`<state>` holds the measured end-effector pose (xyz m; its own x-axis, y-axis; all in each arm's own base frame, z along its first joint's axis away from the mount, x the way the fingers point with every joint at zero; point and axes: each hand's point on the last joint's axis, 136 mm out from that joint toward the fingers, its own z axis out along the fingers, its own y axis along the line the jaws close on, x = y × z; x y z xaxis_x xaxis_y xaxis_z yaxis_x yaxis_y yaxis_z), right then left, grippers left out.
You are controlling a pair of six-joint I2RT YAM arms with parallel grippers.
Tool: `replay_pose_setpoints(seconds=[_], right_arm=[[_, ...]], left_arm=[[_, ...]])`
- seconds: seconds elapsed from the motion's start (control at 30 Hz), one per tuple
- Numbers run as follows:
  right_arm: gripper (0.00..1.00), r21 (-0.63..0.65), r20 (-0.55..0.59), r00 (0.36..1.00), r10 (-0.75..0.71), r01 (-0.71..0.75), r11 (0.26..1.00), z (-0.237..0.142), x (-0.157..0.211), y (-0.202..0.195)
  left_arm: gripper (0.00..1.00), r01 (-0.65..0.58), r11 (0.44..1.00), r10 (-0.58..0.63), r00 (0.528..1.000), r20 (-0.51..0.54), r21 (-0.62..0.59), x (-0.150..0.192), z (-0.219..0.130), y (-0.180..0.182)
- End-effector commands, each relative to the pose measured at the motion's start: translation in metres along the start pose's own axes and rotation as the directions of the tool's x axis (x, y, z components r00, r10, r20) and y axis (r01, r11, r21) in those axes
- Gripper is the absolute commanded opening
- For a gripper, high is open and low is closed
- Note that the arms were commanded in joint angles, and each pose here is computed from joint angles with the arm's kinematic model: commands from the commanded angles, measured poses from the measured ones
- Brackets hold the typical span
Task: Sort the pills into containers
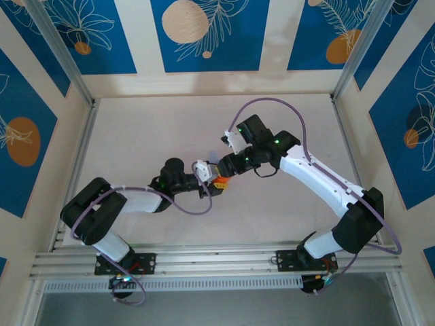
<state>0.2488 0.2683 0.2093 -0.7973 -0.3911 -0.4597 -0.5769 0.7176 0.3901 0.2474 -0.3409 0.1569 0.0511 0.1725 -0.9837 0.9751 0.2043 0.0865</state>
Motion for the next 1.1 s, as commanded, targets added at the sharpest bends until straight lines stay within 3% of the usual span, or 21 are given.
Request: replay_pose_setpoints(seconds=[0.0,0.13,0.2,0.23,0.4,0.43,0.47,0.5,0.87,1.0,1.07], right_arm=[[0.3,-0.06,0.026,1.0,-0.004,0.006,0.998,-0.015,-0.004,0.016],[0.3,-0.057,0.029,1.0,-0.003,0.004,0.998,-0.016,-0.003,0.014],[0.35,-0.05,0.035,0.999,-0.001,0.003,0.999,-0.018,-0.004,0.013],[0.36,-0.045,0.038,0.999,0.0,0.002,0.999,-0.019,-0.004,0.012],[0.42,-0.032,0.07,0.998,0.007,-0.005,0.999,-0.028,-0.007,0.009],[0.42,-0.03,0.074,0.997,0.008,-0.006,1.0,-0.029,-0.007,0.009],[0.42,-0.029,0.079,0.997,0.011,-0.009,1.0,-0.031,-0.008,0.008],[0.42,-0.03,0.084,0.996,0.014,-0.011,0.999,-0.032,-0.008,0.008],[0.37,-0.069,0.082,0.997,0.017,-0.012,0.998,-0.032,-0.007,0.013],[0.36,-0.076,0.082,0.997,0.013,-0.007,0.997,-0.034,-0.007,0.014],[0.36,-0.076,0.083,0.997,0.011,-0.005,0.997,-0.036,-0.007,0.015]], left_arm=[[0.31,-0.043,0.999,0.042,0.998,0.041,0.026,-0.019,0.001,-0.004],[0.18,-0.049,0.998,0.045,0.996,0.075,0.043,-0.027,-0.001,-0.008],[0.1,-0.05,0.998,0.045,0.995,0.088,0.05,-0.031,-0.003,-0.01],[0.0,-0.053,0.997,0.048,0.995,0.092,0.051,-0.032,-0.004,-0.01],[0.0,-0.052,0.998,0.048,0.995,0.087,0.04,-0.029,-0.005,-0.011],[0.09,-0.05,0.998,0.046,0.995,0.092,0.04,-0.029,-0.005,-0.011],[0.28,-0.048,0.998,0.044,0.994,0.098,0.037,-0.03,-0.006,-0.011],[0.37,-0.044,0.998,0.04,0.994,0.102,0.037,-0.031,-0.006,-0.011],[0.78,-0.031,0.999,0.029,0.997,0.073,0.02,-0.027,-0.004,-0.006],[1.0,-0.038,0.999,0.036,0.997,0.07,0.017,-0.026,-0.005,-0.007],[1.0,-0.051,0.999,0.049,0.996,0.075,0.018,-0.027,-0.006,-0.008]])
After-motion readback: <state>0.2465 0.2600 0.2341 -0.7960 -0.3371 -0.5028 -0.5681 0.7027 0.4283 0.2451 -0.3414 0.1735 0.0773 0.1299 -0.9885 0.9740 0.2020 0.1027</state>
